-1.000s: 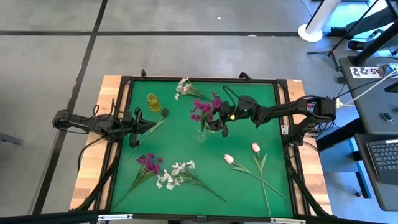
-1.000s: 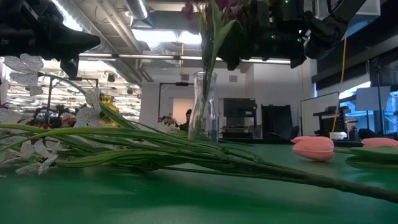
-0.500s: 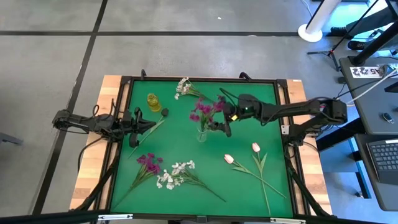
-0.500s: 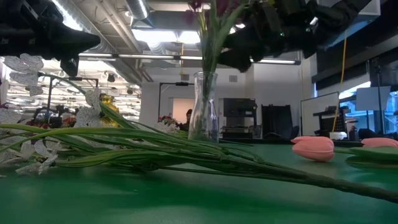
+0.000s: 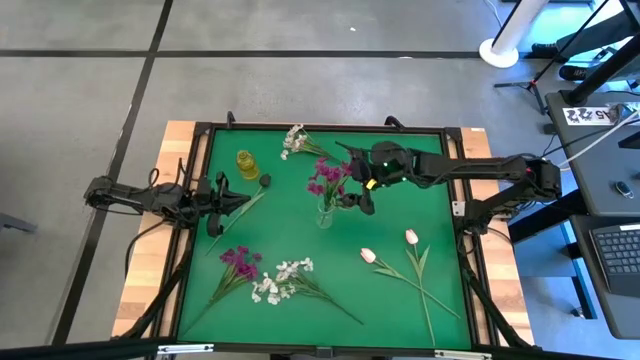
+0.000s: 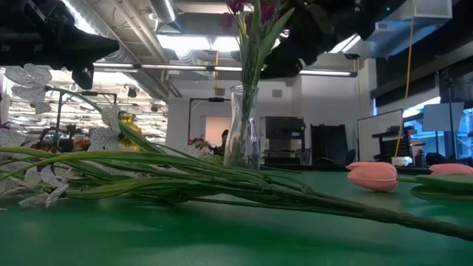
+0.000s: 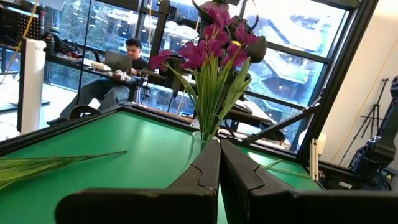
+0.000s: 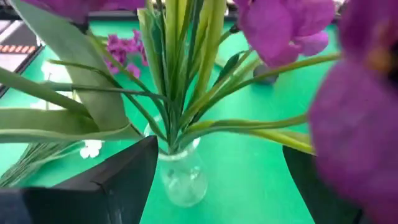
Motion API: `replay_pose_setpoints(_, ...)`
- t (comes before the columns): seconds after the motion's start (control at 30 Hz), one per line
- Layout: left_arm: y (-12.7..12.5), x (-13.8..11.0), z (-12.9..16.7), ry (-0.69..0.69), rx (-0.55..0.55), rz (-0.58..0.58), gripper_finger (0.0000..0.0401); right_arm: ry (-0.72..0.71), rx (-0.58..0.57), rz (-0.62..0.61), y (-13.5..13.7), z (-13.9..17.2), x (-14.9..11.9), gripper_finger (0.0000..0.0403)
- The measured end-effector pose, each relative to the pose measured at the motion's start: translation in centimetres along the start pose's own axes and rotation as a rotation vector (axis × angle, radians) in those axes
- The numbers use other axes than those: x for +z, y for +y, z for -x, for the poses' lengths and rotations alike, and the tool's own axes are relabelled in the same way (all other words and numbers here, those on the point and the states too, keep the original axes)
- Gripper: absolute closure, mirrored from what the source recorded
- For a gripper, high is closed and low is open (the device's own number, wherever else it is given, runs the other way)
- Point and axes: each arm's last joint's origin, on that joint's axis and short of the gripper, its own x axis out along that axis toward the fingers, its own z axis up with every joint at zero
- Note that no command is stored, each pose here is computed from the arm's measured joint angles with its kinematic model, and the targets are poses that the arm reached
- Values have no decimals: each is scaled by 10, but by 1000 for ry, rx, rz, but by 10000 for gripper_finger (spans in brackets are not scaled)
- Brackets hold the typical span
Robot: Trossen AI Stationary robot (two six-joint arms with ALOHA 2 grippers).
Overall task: Sort flowers into vase by color
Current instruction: Put the black tulip into the transparent vase
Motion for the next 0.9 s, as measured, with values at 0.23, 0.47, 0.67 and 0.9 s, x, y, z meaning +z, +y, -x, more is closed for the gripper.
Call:
replay_pose_setpoints(0.23, 0, 0, 0, 1, 1, -6, 401, 134, -75, -10, 1, 16, 3, 58)
replay_pose_setpoints(0.47, 0, 0, 0, 2, 1, -28, 401, 146, -103, -29, 8, 45, 7, 59)
replay_pose_setpoints(0.67, 0, 0, 0, -2, 6, 26, 401, 117, -166, -67, 14, 66, -8, 59)
replay_pose_setpoints(0.9, 1, 15, 1, -127, 101, 67, 401, -117, -258, -121, 24, 97, -38, 59)
